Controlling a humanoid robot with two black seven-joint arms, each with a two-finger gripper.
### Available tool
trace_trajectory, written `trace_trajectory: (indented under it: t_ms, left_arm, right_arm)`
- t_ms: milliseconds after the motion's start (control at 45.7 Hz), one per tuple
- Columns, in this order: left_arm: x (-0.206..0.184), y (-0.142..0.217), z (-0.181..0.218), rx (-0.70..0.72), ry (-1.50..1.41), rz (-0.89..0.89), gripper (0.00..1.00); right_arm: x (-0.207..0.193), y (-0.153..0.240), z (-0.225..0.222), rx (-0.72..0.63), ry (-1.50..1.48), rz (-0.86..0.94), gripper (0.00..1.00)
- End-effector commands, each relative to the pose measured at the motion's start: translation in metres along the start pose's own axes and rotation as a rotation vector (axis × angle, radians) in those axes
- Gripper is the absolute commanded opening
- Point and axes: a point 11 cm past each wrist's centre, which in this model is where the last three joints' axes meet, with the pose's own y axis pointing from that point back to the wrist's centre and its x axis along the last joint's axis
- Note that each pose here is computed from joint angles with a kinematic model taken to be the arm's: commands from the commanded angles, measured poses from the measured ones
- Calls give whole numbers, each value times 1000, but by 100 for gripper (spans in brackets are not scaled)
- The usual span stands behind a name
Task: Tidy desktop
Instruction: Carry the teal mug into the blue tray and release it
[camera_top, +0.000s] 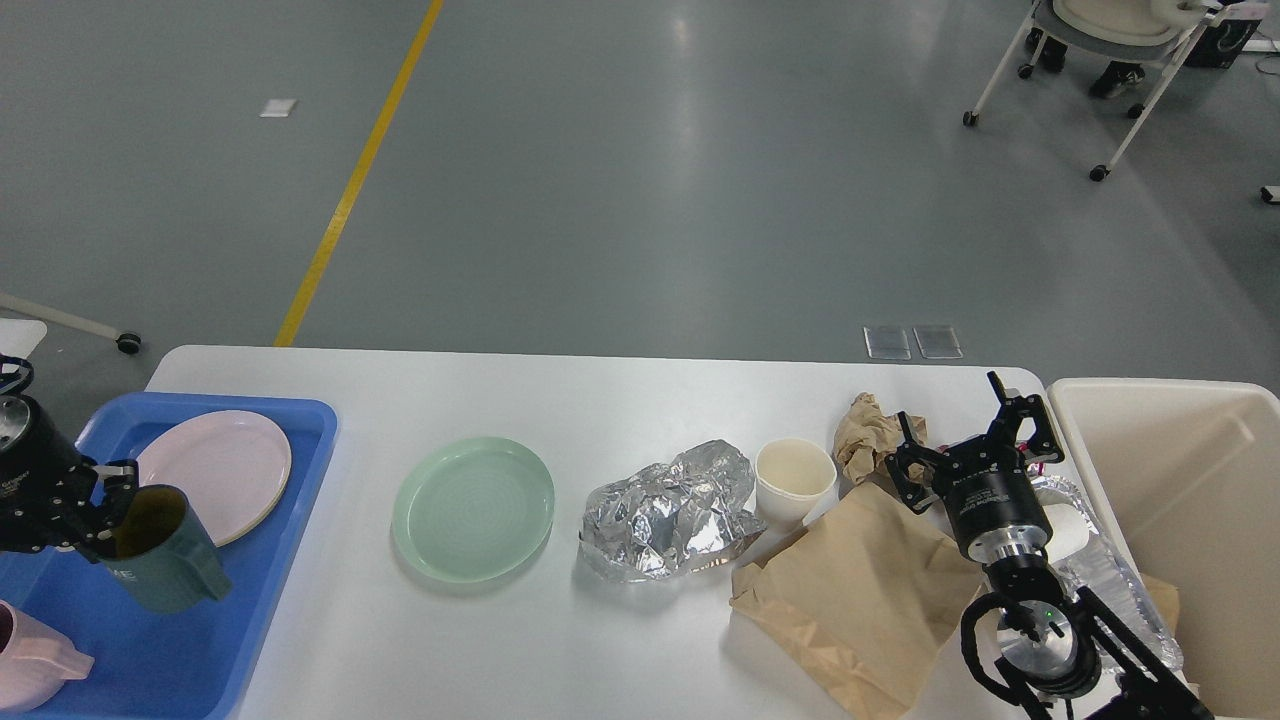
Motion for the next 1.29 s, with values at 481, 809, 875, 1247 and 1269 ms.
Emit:
trace_trajectory:
  t_ms: [481,809,875,1247,1269]
  left_arm:
    - [-5,-45,-12,69,-32,-11,0]
    - [-16,-62,-4,68,-49,-48,25]
    - [-16,-61,-2,60,-49,-49,41]
    - [-30,-23,18,51,-62,-121,92]
    - [-29,-19,20,48,-64,-117,93]
  right_arm:
    - [0,0,0,1,0,0,100]
    - [0,0,0,1,0,0,100]
    - [0,0,0,1,0,0,100]
    - [0,0,0,1,0,0,100]
    - [0,0,0,1,0,0,100]
